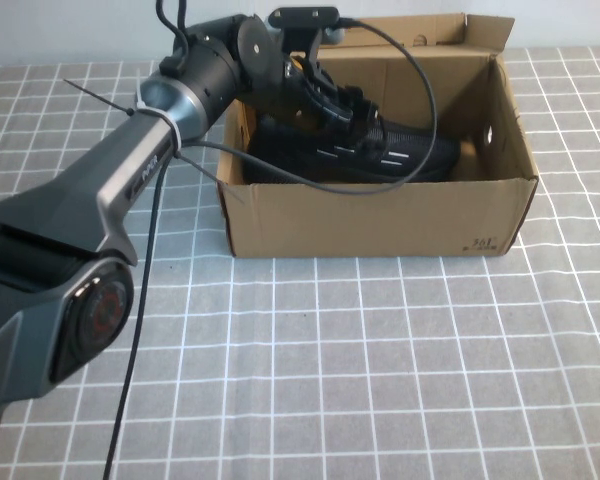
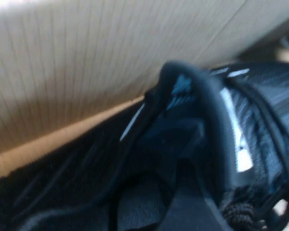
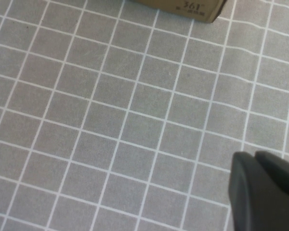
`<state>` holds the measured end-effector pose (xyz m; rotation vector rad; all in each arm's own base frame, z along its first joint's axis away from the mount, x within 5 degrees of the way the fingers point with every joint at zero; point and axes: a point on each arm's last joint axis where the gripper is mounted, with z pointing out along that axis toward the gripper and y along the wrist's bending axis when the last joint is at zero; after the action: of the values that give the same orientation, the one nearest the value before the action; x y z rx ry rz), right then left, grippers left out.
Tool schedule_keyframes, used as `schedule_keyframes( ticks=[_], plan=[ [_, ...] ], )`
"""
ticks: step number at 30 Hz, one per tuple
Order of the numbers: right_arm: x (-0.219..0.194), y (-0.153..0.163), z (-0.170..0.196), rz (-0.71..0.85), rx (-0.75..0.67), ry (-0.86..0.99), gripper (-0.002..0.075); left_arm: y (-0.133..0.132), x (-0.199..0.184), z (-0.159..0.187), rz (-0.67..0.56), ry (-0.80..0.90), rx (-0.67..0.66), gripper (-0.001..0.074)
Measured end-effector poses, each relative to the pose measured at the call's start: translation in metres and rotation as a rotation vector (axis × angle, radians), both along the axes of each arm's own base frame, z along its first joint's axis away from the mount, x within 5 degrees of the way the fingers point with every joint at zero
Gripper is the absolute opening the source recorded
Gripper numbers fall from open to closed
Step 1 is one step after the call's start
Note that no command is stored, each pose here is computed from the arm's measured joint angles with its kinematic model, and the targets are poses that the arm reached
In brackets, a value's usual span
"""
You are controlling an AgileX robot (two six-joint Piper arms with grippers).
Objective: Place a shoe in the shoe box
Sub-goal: Adjust the shoe
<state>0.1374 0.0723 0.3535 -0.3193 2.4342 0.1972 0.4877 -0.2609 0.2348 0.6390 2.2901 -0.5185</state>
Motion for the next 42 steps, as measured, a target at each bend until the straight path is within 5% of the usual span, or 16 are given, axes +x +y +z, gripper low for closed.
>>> schedule_keyframes(
  ticks=[19, 29, 42],
  plan=[
    [0.001, 0.002, 0.001, 0.005, 0.020, -0.016, -0.0016, -0.003, 0.001, -0.009, -0.029, 0.009, -0.008, 0.0392],
    [0.000, 0.002, 0.001, 0.004, 0.020, -0.005, -0.0016, -0.010, -0.003, -0.006, -0.151, -0.031, -0.042, 0.0039],
    [0.000, 0.002, 0.000, 0.004, 0.022, 0.000, -0.0016, -0.011, -0.011, 0.014, -0.232, -0.061, -0.056, 0.0003]
  ],
)
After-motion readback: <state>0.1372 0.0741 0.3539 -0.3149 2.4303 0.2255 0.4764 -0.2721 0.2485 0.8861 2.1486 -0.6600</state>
